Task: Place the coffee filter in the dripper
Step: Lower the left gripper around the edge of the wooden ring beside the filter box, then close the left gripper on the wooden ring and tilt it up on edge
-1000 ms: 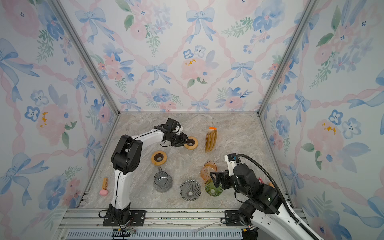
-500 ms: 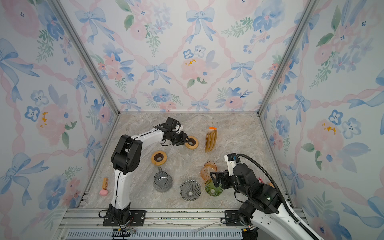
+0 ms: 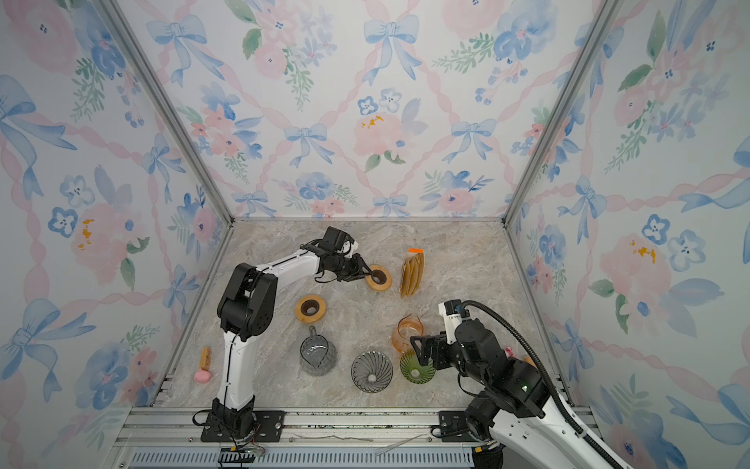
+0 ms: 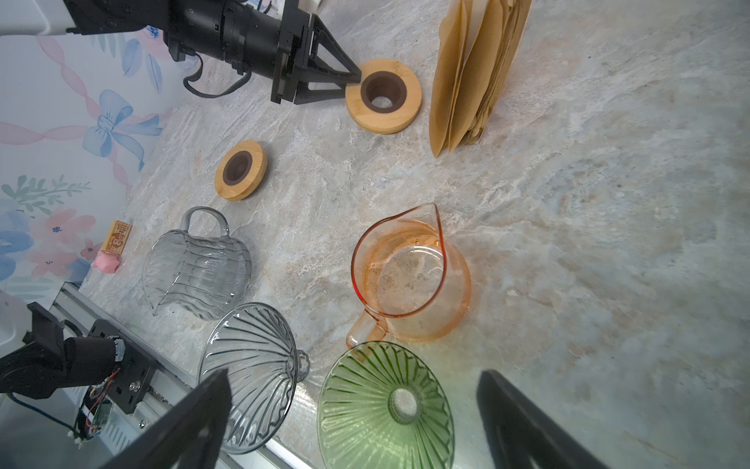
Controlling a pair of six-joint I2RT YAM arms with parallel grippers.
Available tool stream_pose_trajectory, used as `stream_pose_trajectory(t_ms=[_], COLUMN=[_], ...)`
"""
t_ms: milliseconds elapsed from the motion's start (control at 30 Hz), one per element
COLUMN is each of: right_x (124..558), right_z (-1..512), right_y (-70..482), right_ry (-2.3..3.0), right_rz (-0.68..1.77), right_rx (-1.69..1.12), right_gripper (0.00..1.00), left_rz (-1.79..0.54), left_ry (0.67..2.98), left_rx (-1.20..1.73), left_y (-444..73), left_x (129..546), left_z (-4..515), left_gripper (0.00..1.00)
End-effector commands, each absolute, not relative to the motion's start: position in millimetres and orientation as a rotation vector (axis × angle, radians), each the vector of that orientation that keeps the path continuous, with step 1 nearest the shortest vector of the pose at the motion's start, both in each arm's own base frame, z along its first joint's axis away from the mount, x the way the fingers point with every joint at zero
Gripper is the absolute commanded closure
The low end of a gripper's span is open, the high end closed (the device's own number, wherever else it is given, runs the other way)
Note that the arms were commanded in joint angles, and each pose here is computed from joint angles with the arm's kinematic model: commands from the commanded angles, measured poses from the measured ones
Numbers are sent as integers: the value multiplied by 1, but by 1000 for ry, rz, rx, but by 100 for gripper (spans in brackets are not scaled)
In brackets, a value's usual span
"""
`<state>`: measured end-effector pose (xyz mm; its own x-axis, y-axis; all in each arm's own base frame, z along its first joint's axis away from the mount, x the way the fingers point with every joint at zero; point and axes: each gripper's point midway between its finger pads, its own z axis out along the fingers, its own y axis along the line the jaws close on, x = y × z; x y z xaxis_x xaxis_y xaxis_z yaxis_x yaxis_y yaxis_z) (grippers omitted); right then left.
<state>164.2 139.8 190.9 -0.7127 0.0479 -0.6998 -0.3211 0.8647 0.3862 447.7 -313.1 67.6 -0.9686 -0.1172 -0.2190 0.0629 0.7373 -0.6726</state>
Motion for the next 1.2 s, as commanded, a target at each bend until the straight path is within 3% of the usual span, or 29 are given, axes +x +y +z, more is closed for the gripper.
stream_pose_trajectory(t_ms=[0,633,1167], right_x=[164,162,163], right_z=[187,187,185], right_y=[137,131,130], right_ry=[2287,2285,2291], right_rz=[614,595,587], right_rx=[-197,-183,-170], right_gripper=[4,4,3], left_rz=[-1080,-1063,-834], left_ry=[2681,2638,2614], left_rx=[-38,-21,113], left_y=[-318,-325,-292], left_x=[454,461,449], left_z=[66,81,115], left_gripper=[68,87,90])
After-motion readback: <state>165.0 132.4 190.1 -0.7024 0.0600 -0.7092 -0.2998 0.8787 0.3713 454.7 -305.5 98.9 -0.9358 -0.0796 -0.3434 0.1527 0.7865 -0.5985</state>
